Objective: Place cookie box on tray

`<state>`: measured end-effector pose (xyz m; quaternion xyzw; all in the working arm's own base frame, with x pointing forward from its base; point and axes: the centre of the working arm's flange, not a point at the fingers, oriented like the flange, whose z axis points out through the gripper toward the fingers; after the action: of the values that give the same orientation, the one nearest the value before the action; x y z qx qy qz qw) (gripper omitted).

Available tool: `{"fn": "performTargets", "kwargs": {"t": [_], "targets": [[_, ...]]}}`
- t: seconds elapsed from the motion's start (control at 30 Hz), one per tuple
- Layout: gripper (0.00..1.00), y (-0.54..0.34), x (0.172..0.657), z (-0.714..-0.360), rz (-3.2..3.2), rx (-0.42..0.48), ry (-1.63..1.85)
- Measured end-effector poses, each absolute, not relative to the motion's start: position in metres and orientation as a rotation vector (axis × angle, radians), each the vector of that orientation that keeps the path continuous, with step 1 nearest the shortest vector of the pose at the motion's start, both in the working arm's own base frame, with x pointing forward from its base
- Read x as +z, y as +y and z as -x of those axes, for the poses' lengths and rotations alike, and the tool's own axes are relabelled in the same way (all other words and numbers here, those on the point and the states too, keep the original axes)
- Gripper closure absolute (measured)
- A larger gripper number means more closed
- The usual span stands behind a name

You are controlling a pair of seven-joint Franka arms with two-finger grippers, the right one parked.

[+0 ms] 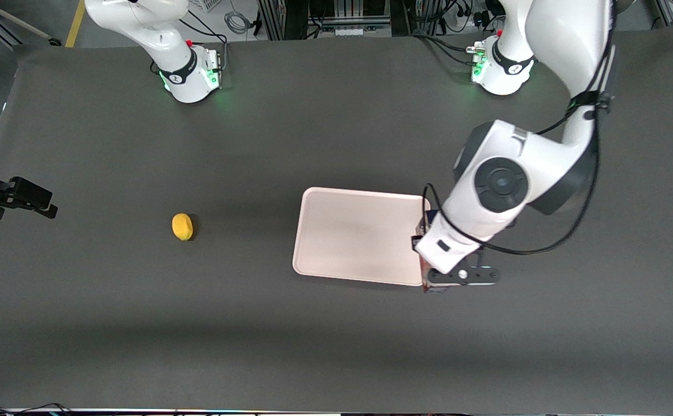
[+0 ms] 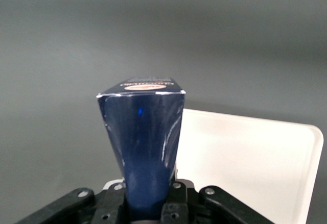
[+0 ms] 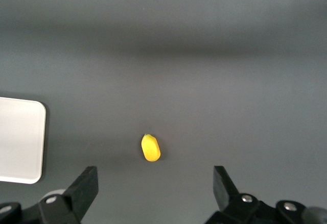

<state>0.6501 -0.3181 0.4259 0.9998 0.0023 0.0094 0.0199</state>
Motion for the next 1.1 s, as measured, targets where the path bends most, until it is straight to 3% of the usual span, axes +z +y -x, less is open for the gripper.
{"fn": "performTargets", "kwargs": {"t": [0.57,1.1], "targets": [[0.77,-0.366,0.293,-0.618,-3.149,-0.013,-0.169],[0.77,-0.359,0.262,-0.604,-3.171,-0.080,-0.177]]}}
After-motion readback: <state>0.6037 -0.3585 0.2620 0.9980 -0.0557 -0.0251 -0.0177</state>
